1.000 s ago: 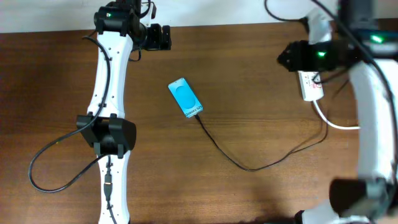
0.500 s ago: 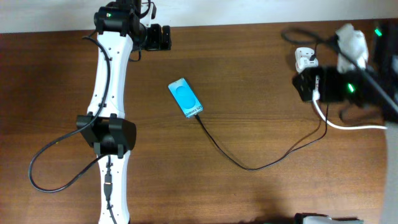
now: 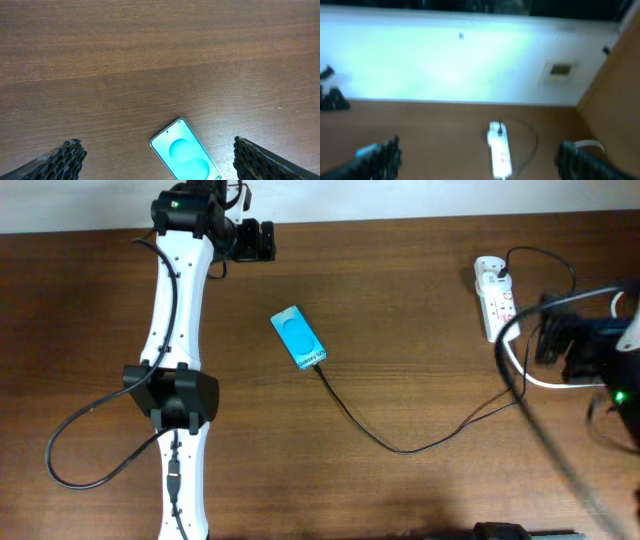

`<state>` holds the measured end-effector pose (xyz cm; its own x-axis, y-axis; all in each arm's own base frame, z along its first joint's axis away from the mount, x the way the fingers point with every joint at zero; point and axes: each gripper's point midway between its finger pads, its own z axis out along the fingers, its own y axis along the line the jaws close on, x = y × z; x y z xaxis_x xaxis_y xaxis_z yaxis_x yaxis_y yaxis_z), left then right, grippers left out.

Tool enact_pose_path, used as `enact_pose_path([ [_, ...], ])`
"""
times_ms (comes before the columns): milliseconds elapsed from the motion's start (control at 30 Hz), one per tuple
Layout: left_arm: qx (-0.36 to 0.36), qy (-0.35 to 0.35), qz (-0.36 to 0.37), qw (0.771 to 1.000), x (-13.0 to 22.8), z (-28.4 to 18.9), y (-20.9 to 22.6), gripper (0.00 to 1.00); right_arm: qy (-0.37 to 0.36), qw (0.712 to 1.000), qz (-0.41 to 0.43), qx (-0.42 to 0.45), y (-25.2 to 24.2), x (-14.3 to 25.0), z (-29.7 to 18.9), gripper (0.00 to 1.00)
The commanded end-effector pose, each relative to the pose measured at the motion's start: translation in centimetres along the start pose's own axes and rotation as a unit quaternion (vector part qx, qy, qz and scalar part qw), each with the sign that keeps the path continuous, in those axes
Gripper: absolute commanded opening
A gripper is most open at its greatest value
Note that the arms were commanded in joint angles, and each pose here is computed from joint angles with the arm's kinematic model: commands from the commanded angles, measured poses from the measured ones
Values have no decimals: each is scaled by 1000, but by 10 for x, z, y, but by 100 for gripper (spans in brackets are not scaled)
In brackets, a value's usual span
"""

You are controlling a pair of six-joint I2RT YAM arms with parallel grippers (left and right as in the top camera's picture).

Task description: Plug charger to phone and switch on socket

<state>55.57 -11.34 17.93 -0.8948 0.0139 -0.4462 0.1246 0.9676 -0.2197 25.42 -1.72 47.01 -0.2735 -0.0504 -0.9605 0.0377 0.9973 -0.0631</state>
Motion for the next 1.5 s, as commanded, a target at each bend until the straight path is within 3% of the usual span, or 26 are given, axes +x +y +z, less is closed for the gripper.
enact_pose_path([
  [0,-3,-14,-1,1000,-6,-8,2,99,-85,996,-21,30,-5,34,6,98],
  [67,-3,-13,-1,1000,-6,-8,2,99,-174,984,-23,35,-2,73,16,98],
  [167,-3,-13,-1,1000,-6,-8,2,99,-248,968,-26,34,7,154,27,98],
  [267,-3,-13,-1,1000,-6,-8,2,99,-243,970,-30,17,16,207,40,98],
  [367,-3,-13,-1,1000,-6,-8,2,99,-221,975,-32,0,23,236,52,98],
  [533,-3,-13,-1,1000,-6,-8,2,99,-117,991,-32,-64,45,297,74,99],
  [967,-5,-13,0,1000,-6,-8,3,99,-111,991,-32,-66,46,299,74,98],
  [1133,-57,3,-3,998,3,-9,21,99,-111,991,-32,-66,46,299,74,98],
  [1300,-13,-138,105,985,-54,-63,-25,99,-111,991,-32,-66,46,299,74,98],
  [1467,-22,-222,148,964,-46,-139,-28,99,-111,991,-32,-66,46,299,74,98],
])
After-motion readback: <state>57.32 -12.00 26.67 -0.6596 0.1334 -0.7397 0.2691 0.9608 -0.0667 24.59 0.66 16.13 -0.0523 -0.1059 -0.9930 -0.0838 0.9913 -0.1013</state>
